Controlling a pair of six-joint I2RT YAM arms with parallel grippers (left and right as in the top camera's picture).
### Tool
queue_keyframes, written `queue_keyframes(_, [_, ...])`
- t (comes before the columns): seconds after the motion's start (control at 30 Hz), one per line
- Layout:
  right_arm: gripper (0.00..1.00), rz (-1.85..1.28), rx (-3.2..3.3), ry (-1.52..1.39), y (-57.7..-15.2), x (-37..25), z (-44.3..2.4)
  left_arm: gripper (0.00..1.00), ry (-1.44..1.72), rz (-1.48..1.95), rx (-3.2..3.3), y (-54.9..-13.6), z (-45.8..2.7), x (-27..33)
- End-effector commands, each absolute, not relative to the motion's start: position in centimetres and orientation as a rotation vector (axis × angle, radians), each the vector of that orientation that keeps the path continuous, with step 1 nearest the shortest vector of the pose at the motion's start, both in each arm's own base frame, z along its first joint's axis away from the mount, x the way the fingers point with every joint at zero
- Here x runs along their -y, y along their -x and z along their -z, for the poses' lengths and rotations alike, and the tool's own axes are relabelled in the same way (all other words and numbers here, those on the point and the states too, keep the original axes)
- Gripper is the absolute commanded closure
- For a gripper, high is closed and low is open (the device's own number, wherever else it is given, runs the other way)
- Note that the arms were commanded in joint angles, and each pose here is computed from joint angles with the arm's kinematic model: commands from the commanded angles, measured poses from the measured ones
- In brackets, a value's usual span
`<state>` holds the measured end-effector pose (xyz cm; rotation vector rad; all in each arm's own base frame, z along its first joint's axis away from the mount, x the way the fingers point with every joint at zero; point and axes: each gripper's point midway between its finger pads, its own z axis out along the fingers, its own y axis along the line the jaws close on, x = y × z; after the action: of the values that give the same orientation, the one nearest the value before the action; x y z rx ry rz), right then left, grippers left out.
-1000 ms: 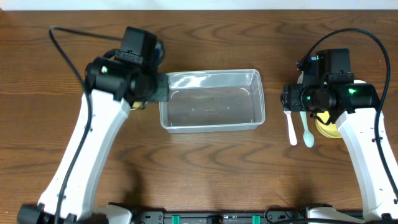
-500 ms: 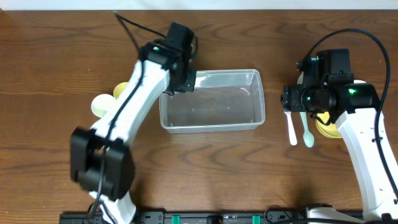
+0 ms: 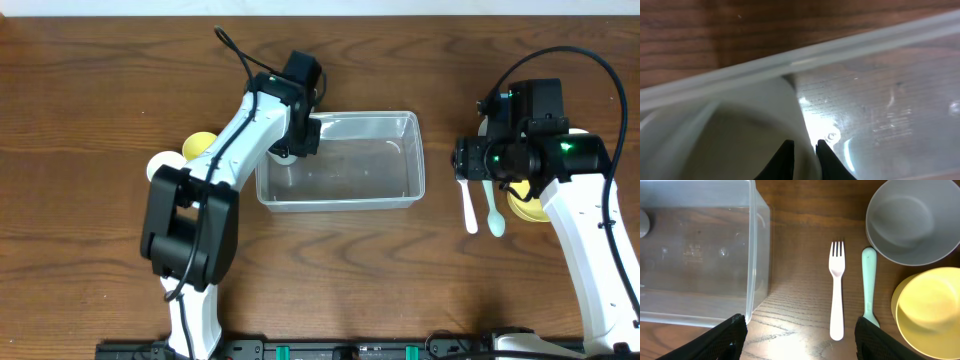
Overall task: Pack container
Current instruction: 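Carry the grey cup into the container's left corner and release, then move the left gripper back to the yellow cup and grasp it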
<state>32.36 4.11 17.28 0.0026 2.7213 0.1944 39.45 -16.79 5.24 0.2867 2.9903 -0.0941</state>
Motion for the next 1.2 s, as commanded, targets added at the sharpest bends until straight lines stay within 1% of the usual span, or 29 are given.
queue_keyframes(0.0, [0.29, -0.187, -2.711, 0.016, -32.5, -4.3, -17.8, 0.74, -0.296, 0.065, -3.015, -39.3, -4.2, 16.5])
queue_keyframes(0.07, [0.29, -0.187, -2.715, 0.016, -32.4, -4.3, -17.7, 0.70, -0.295, 0.067, -3.010, -39.3, -4.4, 16.5])
queue_keyframes(0.13, [0.29, -0.186, -2.717, 0.015, -32.4, -4.3, -17.7, 0.62, -0.295, 0.071, -3.001, -39.2, -5.2, 16.5])
queue_keyframes(0.2, [0.28, -0.186, -2.717, 0.016, -32.4, -4.3, -17.7, 0.60, -0.297, 0.079, -2.981, -39.1, -6.9, 16.5])
queue_keyframes(0.27, [0.27, -0.186, -2.716, 0.016, -32.4, -4.3, -17.7, 0.55, -0.307, 0.097, -2.934, -39.1, -9.7, 16.6])
queue_keyframes(0.3, [0.27, -0.186, -2.716, 0.016, -32.4, -4.3, -17.7, 0.50, -0.324, 0.108, -2.899, -39.2, -11.6, 16.7])
queue_keyframes(0.4, [0.27, -0.186, -2.716, 0.016, -32.4, -4.3, -17.7, 0.48, -0.367, 0.131, -2.768, -39.2, -17.7, 16.7])
queue_keyframes(0.47, [0.27, -0.186, -2.717, 0.016, -32.4, -4.3, -17.7, 0.41, -0.328, 0.078, -2.656, -39.2, -22.0, 15.3])
queue_keyframes(0.53, [0.27, -0.186, -2.717, 0.016, -32.4, -4.3, -17.7, 0.36, -0.282, 0.021, -2.584, -39.0, -24.7, 13.7])
queue_keyframes(0.63, [0.27, -0.186, -2.717, 0.016, -32.4, -4.3, -17.7, 0.35, -0.205, -0.033, -2.539, -38.5, -26.9, 11.0])
queue_keyframes(0.7, [0.27, -0.186, -2.716, 0.016, -32.4, -4.3, -17.7, 0.35, -0.152, -0.058, -2.568, -38.3, -26.7, 9.0])
queue_keyframes(0.8, [0.27, -0.186, -2.717, 0.016, -32.4, -4.3, -17.7, 0.33, -0.047, -0.101, -2.649, -38.2, -24.5, 6.1])
queue_keyframes(0.9, [0.27, -0.186, -2.720, 0.016, -32.3, -4.3, -17.7, 0.30, 0.060, -0.133, -2.731, -38.2, -21.2, 3.7])
queue_keyframes(1.03, [0.27, -0.187, -2.723, 0.016, -32.3, -4.3, -17.7, 0.29, 0.113, -0.099, -2.863, -38.1, -16.4, 2.7])
queue_keyframes(1.07, [0.27, -0.187, -2.724, 0.015, -32.3, -4.3, -17.6, 0.29, 0.128, -0.101, -2.924, -38.1, -14.2, 2.4])
queue_keyframes(1.17, [0.27, -0.186, -2.729, 0.015, -32.1, -4.3, -17.6, 0.29, 0.135, -0.116, -3.011, -38.2, -11.0, 2.2])
